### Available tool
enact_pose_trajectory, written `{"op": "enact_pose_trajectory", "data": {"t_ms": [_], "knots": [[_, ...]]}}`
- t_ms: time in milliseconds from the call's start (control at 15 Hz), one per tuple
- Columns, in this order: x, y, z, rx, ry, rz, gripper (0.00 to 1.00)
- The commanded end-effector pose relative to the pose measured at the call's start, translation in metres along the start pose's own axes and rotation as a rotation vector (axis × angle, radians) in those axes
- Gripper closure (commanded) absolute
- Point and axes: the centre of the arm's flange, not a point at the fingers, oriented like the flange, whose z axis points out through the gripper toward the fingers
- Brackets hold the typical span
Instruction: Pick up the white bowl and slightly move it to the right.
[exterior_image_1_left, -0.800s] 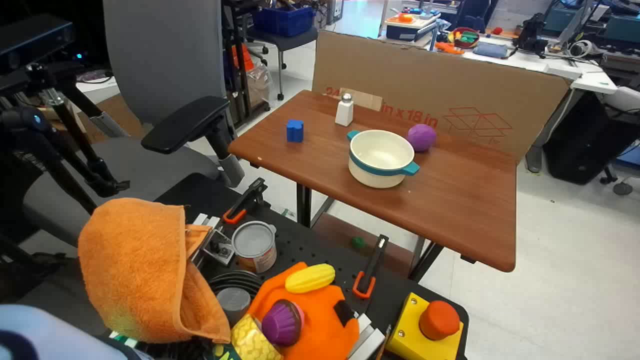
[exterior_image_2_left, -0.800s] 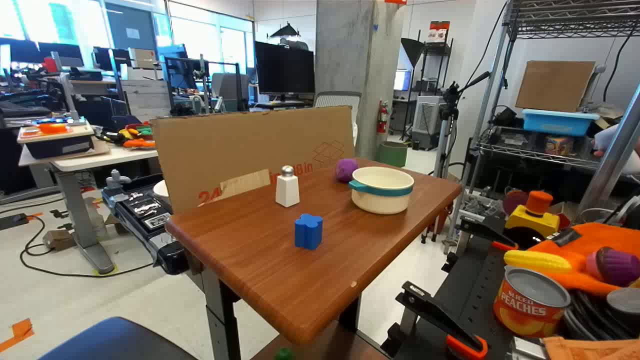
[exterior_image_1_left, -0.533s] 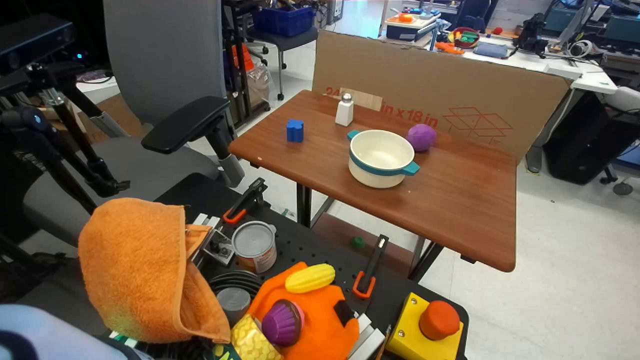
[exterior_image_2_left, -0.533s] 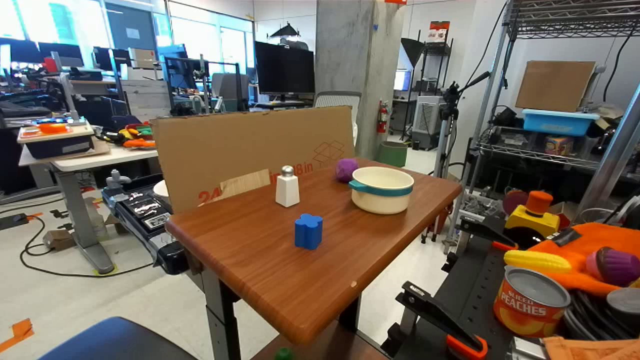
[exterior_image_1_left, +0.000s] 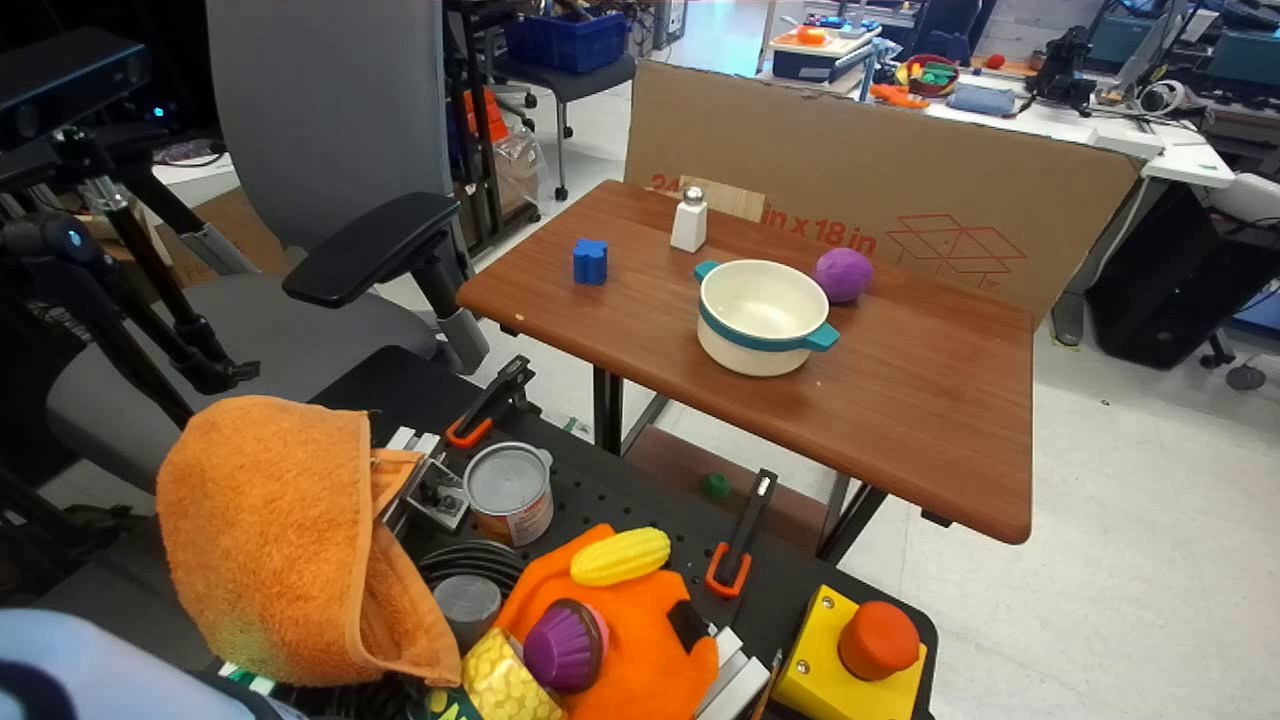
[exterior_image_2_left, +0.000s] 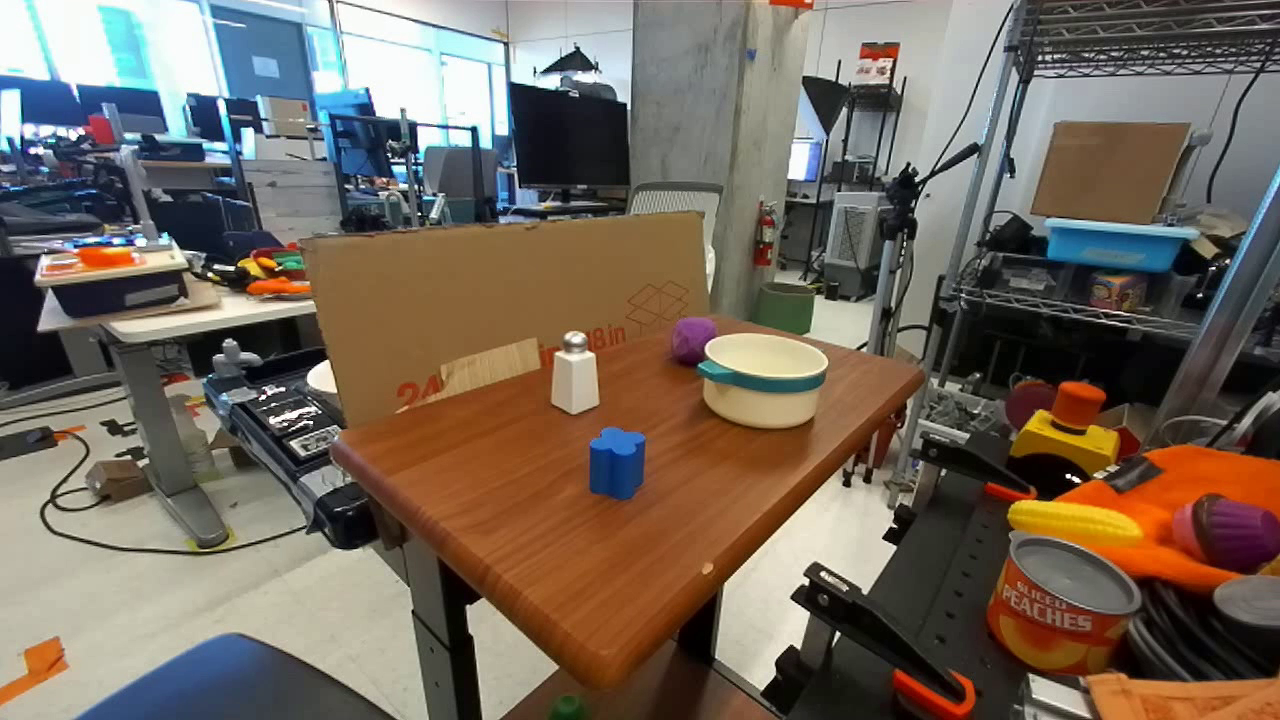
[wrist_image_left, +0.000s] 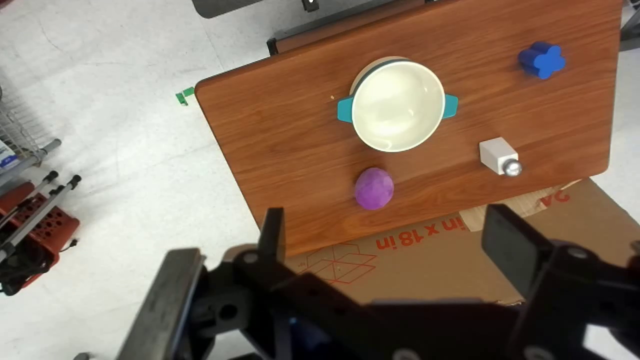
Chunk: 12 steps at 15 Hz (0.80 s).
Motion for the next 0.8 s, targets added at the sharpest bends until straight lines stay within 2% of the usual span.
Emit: {"op": "enact_pose_trajectory", "data": {"t_ms": [0,133,333,733], "knots": [[0.0,0.0,0.0,0.0,0.0,0.0,0.0],[0.0,0.0,0.0,0.0,0.0,0.0,0.0],[0.008,-0.004,0.014,-0.044,-0.028,0.014,0.0],[0.053,-0.017,0.078,-0.05,-0.08,-0.019,0.0]]}}
